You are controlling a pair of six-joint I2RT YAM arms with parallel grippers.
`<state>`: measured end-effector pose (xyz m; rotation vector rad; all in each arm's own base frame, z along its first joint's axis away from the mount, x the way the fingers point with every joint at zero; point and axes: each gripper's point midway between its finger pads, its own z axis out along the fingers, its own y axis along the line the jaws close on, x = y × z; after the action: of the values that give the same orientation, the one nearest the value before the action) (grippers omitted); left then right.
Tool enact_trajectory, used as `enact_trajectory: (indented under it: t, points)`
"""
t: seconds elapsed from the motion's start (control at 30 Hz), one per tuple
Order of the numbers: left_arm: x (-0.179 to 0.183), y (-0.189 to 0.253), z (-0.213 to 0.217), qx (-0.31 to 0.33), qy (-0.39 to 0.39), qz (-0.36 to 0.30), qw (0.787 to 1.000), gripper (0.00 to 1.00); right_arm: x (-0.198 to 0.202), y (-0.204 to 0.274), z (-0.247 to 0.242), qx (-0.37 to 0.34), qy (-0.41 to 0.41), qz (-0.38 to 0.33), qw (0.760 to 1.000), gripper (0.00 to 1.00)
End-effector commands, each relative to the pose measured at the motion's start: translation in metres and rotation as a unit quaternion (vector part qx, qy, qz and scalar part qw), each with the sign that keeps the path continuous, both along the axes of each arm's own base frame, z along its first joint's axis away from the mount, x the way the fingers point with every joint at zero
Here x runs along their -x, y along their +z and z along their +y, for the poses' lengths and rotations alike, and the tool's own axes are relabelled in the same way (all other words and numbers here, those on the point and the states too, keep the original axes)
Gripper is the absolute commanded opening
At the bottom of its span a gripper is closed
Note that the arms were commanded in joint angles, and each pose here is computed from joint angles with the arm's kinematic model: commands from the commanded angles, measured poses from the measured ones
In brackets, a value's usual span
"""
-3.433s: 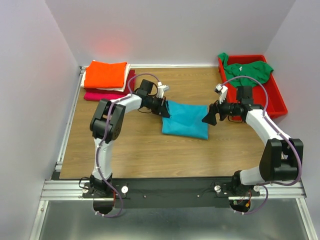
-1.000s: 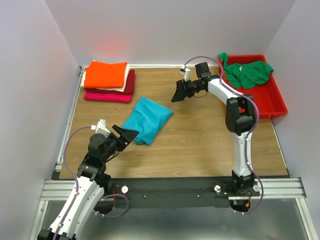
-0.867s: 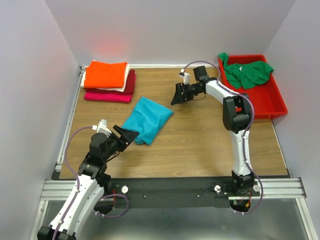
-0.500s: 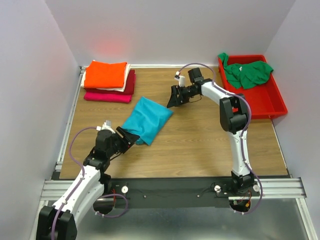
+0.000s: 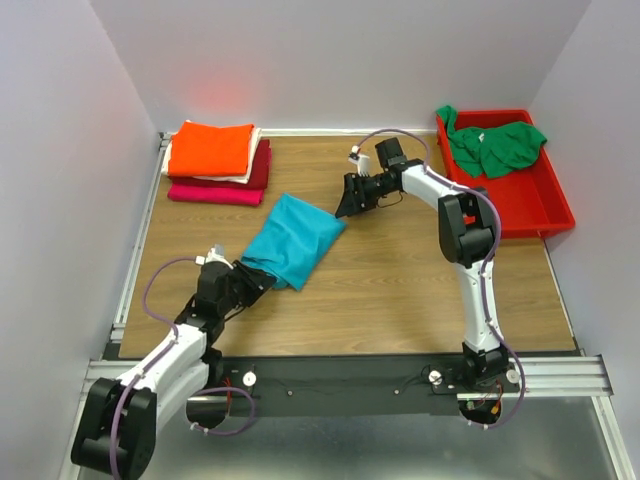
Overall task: Fold and stack the t-shirts
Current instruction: Neatly place the folded tshirt to the corner
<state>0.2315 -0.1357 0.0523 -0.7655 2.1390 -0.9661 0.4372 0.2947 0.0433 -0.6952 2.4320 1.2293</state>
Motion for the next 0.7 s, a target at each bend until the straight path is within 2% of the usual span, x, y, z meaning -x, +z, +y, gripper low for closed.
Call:
enact_trajectory:
  t: [0.0, 0.07, 0.1, 0.17, 0.23, 0.3, 0.47, 0.5, 0.67]
  points:
    - [-0.014, 0.005, 0.002, -0.011, 0.007, -0.028, 1.000, 0.34, 0.015, -0.024, 0.000, 0.012, 0.003, 0.036, 0.999, 0.70]
    - [-0.016, 0.004, 0.001, -0.013, 0.002, -0.029, 0.999, 0.33, 0.015, -0.025, -0.001, 0.013, 0.002, 0.038, 0.999, 0.70]
    - [-0.016, -0.002, 0.000, -0.017, -0.002, -0.020, 1.000, 0.33, 0.015, -0.025, 0.000, 0.012, 0.003, 0.038, 0.999, 0.65]
    - [-0.017, -0.008, -0.001, -0.020, -0.006, -0.010, 1.000, 0.33, 0.016, -0.026, 0.000, 0.011, 0.002, 0.041, 0.999, 0.65]
    - [-0.019, -0.010, -0.003, -0.021, -0.013, -0.010, 1.000, 0.32, 0.015, -0.027, 0.001, 0.009, 0.002, 0.042, 0.999, 0.59]
    - [-0.022, -0.015, -0.005, -0.024, -0.019, 0.000, 1.000, 0.32, 0.016, -0.026, 0.001, 0.006, 0.003, 0.045, 0.999, 0.56]
    - [-0.030, -0.003, -0.022, -0.003, -0.063, -0.023, 0.998, 0.29, 0.022, -0.030, 0.002, 0.006, 0.008, 0.050, 0.999, 0.42]
    - [-0.031, 0.003, -0.027, 0.002, -0.075, -0.030, 0.997, 0.30, 0.023, -0.030, 0.003, 0.006, 0.010, 0.051, 0.999, 0.37]
    - [-0.029, 0.023, -0.036, 0.022, -0.102, -0.059, 0.993, 0.30, 0.032, -0.031, 0.001, 0.007, 0.016, 0.056, 0.998, 0.20]
